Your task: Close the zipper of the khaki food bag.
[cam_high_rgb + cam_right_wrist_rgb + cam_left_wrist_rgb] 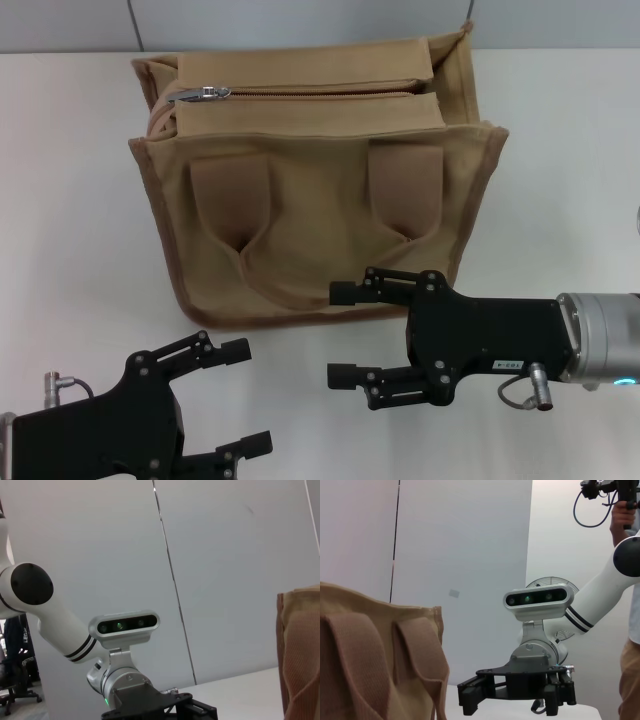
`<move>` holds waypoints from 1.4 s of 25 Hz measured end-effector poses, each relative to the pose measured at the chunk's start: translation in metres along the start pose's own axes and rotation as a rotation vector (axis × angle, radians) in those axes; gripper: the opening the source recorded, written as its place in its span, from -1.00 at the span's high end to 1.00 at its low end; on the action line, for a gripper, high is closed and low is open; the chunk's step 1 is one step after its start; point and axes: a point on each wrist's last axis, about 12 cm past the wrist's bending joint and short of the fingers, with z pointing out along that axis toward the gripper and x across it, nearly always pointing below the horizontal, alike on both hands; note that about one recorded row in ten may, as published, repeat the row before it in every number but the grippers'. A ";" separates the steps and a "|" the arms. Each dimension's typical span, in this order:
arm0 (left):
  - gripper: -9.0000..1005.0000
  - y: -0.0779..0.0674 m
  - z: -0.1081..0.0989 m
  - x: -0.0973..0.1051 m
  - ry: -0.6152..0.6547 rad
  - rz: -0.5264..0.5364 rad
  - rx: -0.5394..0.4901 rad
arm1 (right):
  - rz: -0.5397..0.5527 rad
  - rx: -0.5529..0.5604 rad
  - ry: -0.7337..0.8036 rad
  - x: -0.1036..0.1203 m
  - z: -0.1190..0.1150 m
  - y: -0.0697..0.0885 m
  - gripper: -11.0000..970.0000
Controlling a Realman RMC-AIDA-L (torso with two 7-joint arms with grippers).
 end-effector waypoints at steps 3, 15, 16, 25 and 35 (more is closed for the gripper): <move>-0.62 0.000 0.000 0.000 0.000 0.001 0.000 | 0.003 -0.003 -0.001 0.000 0.002 0.000 -0.67; -0.61 0.010 -0.002 -0.005 -0.121 0.010 -0.188 | 0.052 0.056 -0.011 0.008 0.005 0.000 -0.67; -0.61 0.012 -0.003 -0.006 -0.160 0.009 -0.253 | 0.052 0.056 -0.011 0.008 0.005 0.000 -0.67; -0.60 0.028 -0.009 -0.008 -0.443 -0.070 -0.688 | 0.096 0.096 -0.052 0.015 0.004 0.007 -0.67; -0.59 0.061 -0.001 -0.009 -0.403 -0.192 -0.729 | 0.116 0.098 -0.066 0.019 0.003 0.013 -0.67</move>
